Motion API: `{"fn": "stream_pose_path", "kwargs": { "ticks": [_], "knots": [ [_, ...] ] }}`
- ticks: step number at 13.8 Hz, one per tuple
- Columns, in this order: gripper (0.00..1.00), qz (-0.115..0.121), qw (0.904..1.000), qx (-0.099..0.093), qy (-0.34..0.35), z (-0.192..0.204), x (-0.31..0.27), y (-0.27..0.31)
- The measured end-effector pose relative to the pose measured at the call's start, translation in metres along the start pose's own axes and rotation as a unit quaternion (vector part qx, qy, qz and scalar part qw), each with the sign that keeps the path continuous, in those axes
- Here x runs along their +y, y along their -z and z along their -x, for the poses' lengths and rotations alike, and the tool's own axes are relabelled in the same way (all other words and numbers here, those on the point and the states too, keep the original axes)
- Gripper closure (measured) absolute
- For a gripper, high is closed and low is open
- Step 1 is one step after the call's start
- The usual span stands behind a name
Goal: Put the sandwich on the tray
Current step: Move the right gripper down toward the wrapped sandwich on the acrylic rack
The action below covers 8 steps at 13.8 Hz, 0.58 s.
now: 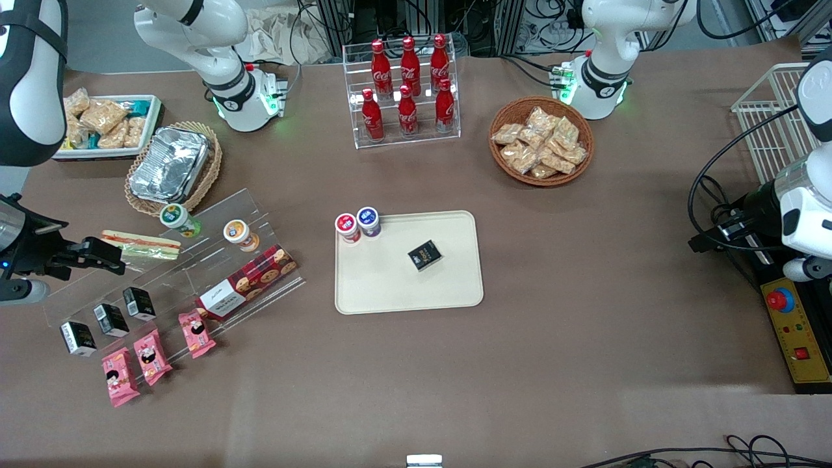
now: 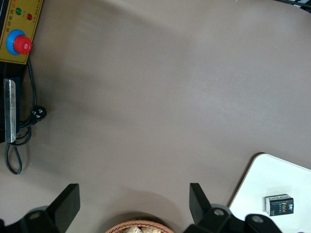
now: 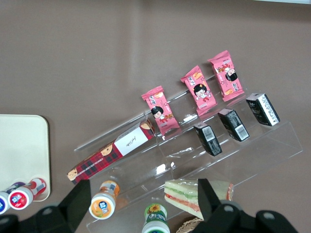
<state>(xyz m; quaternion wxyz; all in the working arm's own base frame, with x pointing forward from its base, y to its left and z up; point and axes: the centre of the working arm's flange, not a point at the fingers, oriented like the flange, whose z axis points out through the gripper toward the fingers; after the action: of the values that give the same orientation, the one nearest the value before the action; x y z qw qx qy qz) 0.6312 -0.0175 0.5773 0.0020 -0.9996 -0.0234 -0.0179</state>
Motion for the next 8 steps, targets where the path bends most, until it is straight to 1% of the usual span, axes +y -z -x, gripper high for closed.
{"fn": "stream_pose_path", "kwargs": {
  "ticks": [6,8],
  "knots": [
    [0.02,0.000,1.0000,-0.004,-0.001,0.0008,-0.0001,-0.0010],
    [0.02,-0.001,0.9998,-0.017,-0.009,0.0034,0.0007,-0.0063]
  ]
}}
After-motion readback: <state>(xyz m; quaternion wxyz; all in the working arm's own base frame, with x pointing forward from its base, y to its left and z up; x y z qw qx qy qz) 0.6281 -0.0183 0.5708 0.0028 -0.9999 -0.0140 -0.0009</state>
